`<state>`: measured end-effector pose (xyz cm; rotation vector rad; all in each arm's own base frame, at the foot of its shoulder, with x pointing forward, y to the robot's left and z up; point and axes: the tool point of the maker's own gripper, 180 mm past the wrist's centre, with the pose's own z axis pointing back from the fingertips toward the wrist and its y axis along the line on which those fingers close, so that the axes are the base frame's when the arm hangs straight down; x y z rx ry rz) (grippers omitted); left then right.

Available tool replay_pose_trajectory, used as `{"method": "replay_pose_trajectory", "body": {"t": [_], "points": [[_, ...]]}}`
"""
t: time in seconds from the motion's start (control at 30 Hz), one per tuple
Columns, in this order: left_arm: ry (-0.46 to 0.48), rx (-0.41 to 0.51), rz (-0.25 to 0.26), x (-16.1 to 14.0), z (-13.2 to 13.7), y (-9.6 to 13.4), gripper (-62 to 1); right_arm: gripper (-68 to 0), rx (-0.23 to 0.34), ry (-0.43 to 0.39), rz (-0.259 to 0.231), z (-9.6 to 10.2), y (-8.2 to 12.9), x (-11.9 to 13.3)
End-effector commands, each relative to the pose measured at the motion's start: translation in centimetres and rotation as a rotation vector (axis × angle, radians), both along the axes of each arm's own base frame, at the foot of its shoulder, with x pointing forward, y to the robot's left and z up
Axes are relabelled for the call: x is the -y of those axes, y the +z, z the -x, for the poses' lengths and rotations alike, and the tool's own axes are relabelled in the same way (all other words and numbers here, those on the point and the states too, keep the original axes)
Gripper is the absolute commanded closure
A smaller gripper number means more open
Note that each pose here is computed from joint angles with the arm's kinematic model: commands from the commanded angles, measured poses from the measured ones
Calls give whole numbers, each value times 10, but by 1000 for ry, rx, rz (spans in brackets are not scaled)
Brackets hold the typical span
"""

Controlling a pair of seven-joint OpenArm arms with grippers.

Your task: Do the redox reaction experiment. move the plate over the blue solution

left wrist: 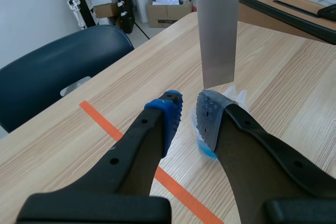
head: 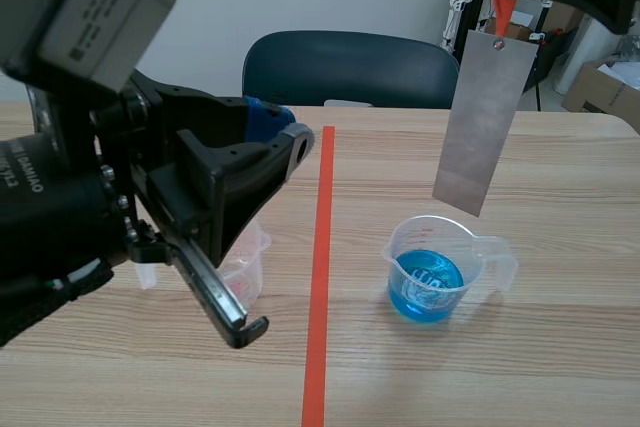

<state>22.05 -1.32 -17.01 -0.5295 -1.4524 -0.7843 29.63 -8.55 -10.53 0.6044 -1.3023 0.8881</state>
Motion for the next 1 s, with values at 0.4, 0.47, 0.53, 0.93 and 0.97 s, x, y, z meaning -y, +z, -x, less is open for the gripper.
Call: {"method": "replay_pose_trajectory", "body": {"t": [0.4, 0.47, 0.53, 0.93, 0.97], "points": [[14, -14, 9, 9, -21, -19, -116, 0, 29, -3, -14, -2, 11, 1], [9, -16, 7, 11, -22, -21, -116, 0, 29, -3, -14, -2, 11, 1], [6, -23, 6, 12, -23, -24, -116, 0, 29, -3, -13, -2, 11, 1], [-38, -27, 12, 28, -18, -27, -116, 0, 31, -2, -11, -2, 11, 1], [-42, -28, 12, 28, -17, -27, -116, 0, 31, -2, -11, -2, 11, 1]]}}
